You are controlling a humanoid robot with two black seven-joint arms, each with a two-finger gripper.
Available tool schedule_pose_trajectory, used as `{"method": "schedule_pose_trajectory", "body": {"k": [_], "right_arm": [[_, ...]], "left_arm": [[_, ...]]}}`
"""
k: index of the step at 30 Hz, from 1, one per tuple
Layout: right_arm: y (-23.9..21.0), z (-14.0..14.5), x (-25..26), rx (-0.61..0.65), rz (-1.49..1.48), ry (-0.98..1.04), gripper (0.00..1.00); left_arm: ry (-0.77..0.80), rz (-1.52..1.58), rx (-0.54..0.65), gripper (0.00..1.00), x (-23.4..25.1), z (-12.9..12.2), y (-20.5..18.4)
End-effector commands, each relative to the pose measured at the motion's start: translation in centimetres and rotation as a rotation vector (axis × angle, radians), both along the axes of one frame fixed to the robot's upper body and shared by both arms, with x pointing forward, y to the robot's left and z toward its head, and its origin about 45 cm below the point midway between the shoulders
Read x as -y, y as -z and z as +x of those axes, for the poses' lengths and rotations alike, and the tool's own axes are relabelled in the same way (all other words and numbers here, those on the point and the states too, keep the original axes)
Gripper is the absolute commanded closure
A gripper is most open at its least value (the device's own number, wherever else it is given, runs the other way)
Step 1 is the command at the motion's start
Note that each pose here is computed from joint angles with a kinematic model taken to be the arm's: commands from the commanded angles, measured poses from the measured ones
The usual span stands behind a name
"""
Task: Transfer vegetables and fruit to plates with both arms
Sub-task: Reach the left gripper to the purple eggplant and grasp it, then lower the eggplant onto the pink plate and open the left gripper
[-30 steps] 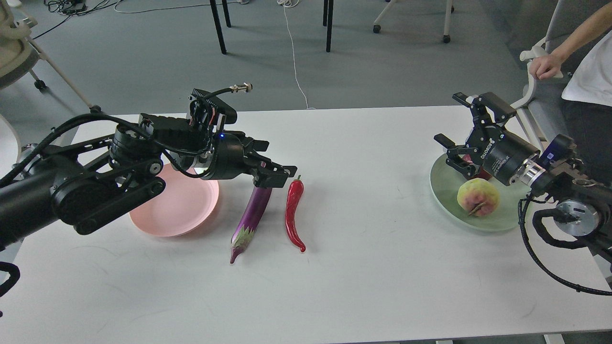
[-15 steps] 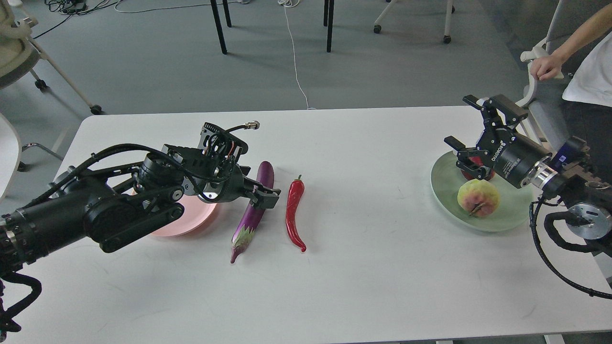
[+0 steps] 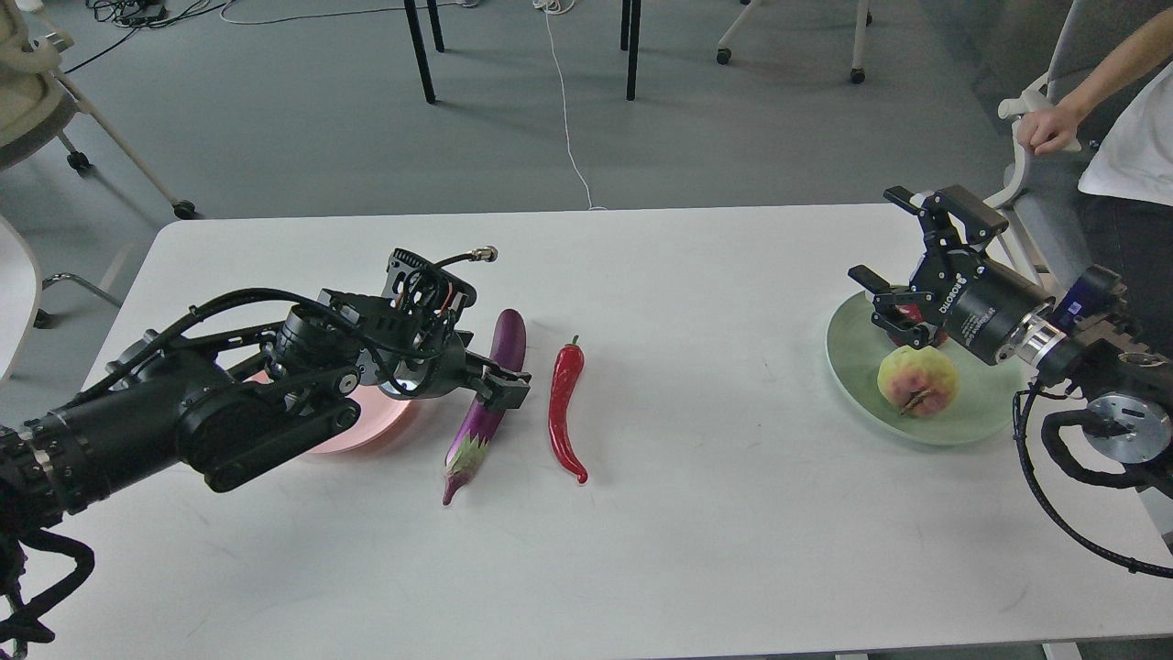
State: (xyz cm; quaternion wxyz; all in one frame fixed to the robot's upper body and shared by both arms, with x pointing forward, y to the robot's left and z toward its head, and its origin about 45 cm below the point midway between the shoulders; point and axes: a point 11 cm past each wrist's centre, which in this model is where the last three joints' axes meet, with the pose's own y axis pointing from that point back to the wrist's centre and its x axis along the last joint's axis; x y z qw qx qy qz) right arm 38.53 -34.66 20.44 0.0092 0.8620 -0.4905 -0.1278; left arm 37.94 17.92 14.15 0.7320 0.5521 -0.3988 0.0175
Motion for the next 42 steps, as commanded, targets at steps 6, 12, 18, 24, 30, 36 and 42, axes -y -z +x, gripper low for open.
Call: {"method": "schedule_pose_trajectory", "body": {"k": [6, 12, 18, 24, 30, 36, 42], "right_arm": [[0.2, -0.1, 0.0, -0.006, -0.004, -0.001, 0.01], [0.3, -0.2, 0.1, -0.007, -0.006, 0.000, 0.01], [0.6, -0.4, 0.0, -0.012, -0.018, -0.009, 0.01], [0.6, -0.4, 0.0, -0.012, -0.022, -0.012, 0.01], [0.7, -0.4, -0.1, -0.012, -0.030, -0.020, 0.01], [0.9, -0.6, -0.1, -0.016, -0.033, -0.021, 0.01], [1.2, -0.7, -0.3, -0.022, -0.028, -0.024, 0.01]], "left_arm": [[-0.016, -0.033, -0.037, 0.13, 0.2, -0.6, 0.5], [-0.023, -0.045, -0.046, 0.63, 0.2, -0.7, 0.4], [-0.034, -0.060, -0.044, 0.83, 0.2, -0.5, 0.1], [-0.074, -0.146, -0.067, 0.83, 0.6, 0.1, -1.9], [-0.069, -0.149, 0.017, 0.82, -0.8, 2.0, -6.3], [-0.107, -0.101, 0.080, 0.81, -6.0, 2.3, -9.4], [-0.179, -0.041, 0.083, 0.81, -11.5, 1.7, -9.9]]}}
